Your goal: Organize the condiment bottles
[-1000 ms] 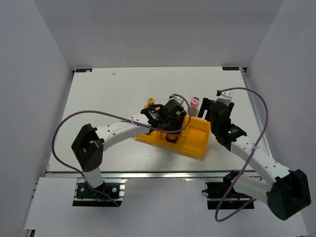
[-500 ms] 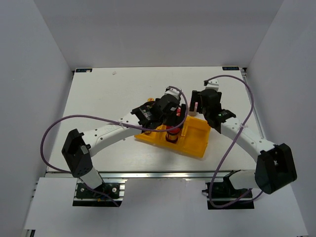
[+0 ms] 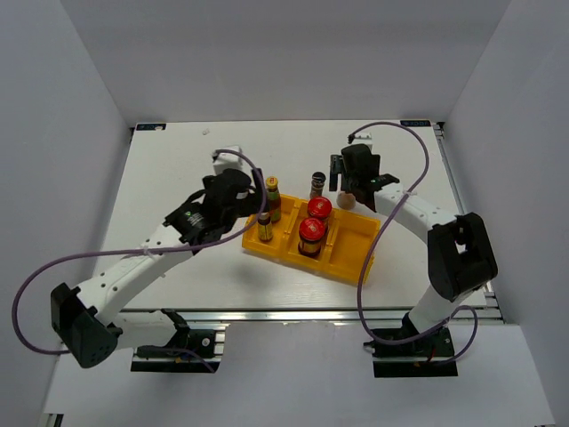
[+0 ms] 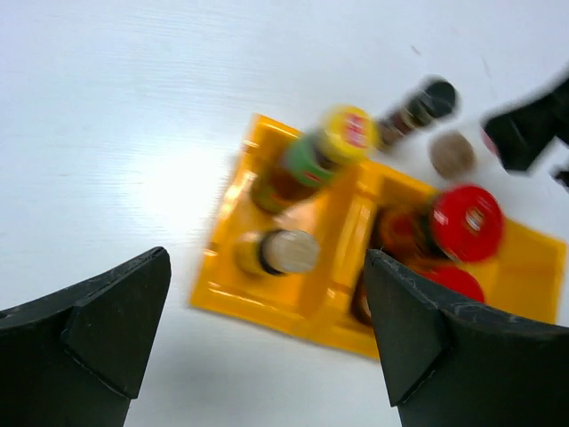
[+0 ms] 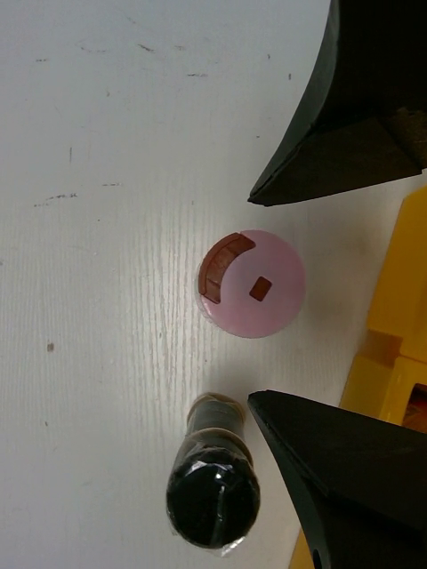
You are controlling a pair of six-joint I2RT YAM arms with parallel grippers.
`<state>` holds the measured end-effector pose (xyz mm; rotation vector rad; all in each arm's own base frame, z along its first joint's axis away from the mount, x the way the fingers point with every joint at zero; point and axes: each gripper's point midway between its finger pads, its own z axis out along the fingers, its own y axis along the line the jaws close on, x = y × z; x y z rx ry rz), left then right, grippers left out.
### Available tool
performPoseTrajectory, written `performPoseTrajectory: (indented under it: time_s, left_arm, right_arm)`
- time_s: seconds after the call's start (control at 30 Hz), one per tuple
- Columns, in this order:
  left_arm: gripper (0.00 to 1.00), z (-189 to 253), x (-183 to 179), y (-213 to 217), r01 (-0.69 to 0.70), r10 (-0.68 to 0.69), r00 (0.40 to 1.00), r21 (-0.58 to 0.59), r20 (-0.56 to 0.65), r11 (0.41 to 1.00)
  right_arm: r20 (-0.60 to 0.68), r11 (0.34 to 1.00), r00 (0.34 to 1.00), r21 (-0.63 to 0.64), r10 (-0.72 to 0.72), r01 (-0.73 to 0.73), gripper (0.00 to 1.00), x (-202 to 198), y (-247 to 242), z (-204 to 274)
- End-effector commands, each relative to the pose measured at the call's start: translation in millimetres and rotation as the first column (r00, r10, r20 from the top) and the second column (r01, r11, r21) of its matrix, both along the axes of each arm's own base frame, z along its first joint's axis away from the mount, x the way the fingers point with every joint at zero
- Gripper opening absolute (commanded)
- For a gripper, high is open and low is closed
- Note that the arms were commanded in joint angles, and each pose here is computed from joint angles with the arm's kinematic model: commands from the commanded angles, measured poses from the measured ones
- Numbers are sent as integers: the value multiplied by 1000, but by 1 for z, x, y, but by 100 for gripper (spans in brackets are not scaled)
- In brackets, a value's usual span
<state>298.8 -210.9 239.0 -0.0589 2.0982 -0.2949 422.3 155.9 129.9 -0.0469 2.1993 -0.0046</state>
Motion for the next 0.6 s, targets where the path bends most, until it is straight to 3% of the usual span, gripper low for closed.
performPoseTrajectory:
  time_s: [0.0, 0.2, 0.57]
  left_arm:
    - [98, 8, 6, 26, -75, 79, 996, -86, 40, 993]
    - [98, 20, 12, 51, -141, 151, 983, -103, 102, 985]
    - [98, 6, 33, 87, -199, 209, 974, -113, 88, 973]
  right_arm:
    - [16, 1000, 1000, 11, -15, 15, 89, 15, 2, 11]
    - [-26, 998, 998, 16, -59, 60, 82, 20, 3, 1]
    - [-46, 988, 987, -16, -152, 151, 66, 24, -8, -1]
